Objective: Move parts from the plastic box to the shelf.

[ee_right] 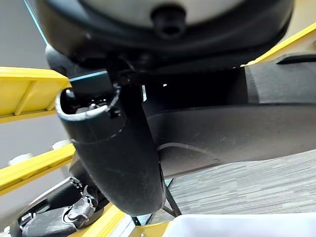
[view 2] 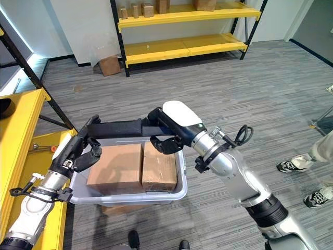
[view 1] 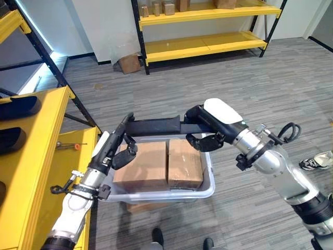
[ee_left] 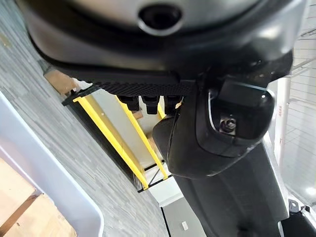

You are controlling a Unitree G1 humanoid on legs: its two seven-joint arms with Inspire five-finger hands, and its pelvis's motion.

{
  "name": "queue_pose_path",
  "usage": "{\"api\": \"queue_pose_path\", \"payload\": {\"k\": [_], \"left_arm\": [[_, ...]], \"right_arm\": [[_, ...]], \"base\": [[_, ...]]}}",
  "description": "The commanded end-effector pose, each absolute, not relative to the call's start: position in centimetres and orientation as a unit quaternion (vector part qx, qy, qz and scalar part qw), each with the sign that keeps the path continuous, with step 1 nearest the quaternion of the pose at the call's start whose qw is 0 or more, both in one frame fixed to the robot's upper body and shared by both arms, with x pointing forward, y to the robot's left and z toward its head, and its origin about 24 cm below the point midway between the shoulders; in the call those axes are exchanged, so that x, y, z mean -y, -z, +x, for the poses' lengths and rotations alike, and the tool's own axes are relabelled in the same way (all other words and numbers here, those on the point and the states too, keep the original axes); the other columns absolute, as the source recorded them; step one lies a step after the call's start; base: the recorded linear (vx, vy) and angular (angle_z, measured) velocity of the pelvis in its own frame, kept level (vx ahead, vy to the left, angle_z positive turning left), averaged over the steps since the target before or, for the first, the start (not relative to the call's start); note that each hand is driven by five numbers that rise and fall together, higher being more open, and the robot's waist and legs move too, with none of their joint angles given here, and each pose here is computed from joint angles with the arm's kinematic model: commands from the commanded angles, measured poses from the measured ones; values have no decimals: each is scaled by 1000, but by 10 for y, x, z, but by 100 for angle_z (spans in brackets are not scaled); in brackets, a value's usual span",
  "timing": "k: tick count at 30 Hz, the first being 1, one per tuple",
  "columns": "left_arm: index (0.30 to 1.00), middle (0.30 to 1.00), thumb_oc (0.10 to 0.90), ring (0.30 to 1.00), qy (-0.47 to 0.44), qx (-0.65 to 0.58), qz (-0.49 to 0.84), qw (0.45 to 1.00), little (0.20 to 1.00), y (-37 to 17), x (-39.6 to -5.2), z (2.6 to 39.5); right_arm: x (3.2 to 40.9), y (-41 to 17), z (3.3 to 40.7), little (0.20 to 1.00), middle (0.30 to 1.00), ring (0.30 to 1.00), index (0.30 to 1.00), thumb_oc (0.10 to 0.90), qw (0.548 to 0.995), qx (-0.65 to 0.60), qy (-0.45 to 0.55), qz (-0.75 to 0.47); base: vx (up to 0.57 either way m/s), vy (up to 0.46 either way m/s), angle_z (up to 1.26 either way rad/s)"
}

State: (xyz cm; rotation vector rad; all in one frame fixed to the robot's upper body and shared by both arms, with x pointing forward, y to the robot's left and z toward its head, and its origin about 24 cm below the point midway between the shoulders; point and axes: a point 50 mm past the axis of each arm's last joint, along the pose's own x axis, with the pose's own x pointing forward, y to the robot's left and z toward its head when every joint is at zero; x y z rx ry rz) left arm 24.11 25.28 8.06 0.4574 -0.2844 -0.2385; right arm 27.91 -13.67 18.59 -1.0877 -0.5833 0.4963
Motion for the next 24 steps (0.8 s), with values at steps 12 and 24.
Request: {"api": "queue_pose_path", "payload": {"k": [12,24], "left_arm": [[1000,1000,900,1000,204,313,342,862,1000,-133,-208,257],[1000,1000,900,1000,207,268,455,823,1000,-126,-238,247]], "right_arm": [[105,-243,273,300,300,300,300,400,732,404,-214,-505],[133,-253,294,300,300,300,300,400,715,348,-181,-578]], "base": [[0,0,0],[1,0,3]]}}
